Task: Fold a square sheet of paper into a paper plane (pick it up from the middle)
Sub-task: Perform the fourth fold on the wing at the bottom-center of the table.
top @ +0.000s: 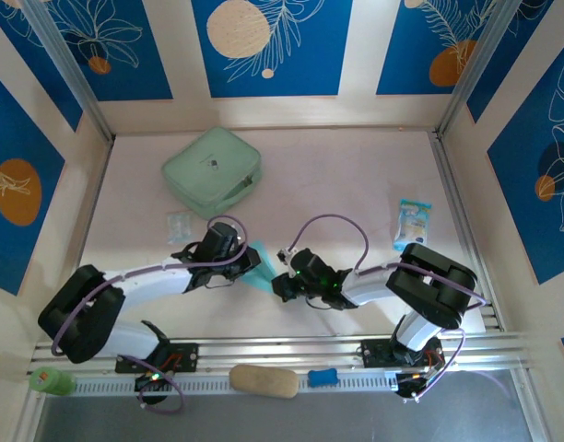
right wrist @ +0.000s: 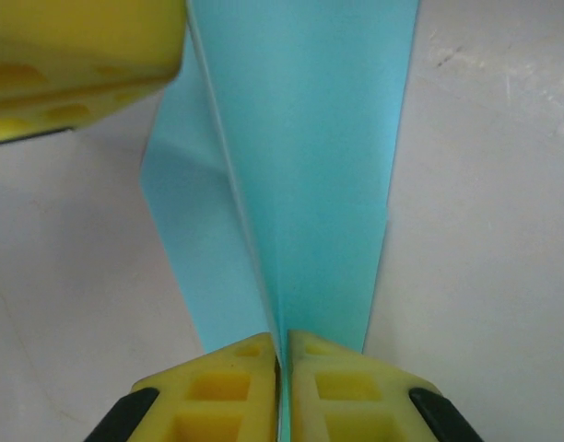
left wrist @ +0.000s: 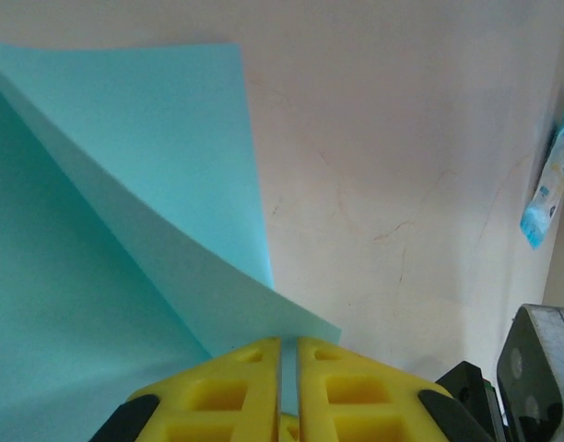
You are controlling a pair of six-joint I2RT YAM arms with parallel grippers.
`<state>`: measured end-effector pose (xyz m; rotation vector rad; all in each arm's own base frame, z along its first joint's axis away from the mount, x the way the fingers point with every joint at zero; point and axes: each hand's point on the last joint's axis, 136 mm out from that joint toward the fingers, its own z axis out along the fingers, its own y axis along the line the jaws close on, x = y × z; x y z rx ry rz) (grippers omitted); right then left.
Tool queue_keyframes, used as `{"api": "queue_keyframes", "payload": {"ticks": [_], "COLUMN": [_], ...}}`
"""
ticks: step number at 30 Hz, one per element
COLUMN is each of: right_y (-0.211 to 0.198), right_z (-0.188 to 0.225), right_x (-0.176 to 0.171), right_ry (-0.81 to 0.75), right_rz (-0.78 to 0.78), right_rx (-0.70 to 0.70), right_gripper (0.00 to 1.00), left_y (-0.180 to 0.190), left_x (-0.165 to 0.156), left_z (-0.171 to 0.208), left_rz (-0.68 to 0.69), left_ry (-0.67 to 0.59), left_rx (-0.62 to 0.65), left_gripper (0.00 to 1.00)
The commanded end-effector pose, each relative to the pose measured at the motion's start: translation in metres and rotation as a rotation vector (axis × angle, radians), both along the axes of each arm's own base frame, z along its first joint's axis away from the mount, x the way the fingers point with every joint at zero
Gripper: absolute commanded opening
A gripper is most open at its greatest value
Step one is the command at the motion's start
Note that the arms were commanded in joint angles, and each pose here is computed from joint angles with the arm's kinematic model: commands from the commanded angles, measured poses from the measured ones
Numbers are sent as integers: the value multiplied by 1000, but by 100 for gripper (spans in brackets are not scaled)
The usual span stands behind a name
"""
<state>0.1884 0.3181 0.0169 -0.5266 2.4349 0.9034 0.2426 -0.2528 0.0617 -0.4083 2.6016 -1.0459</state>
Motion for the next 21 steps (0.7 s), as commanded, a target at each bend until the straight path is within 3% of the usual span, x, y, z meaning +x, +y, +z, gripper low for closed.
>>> {"api": "queue_keyframes", "payload": {"ticks": [1,21], "right_y": [-16,-4], "right_z": [-33,-7], "right_x": [-23,-10], "right_ry": [150,306], "right_rz": [21,43], "right_rx": [-98,3], "right_gripper": [12,21], "left_y": [-13,-13], "left_x": [5,10], "left_z": [7,-11], "left_rz": [-16,-20], "left_ry": [-23,-2], "left_rx": [-51,19], "left_gripper": [11,10]}}
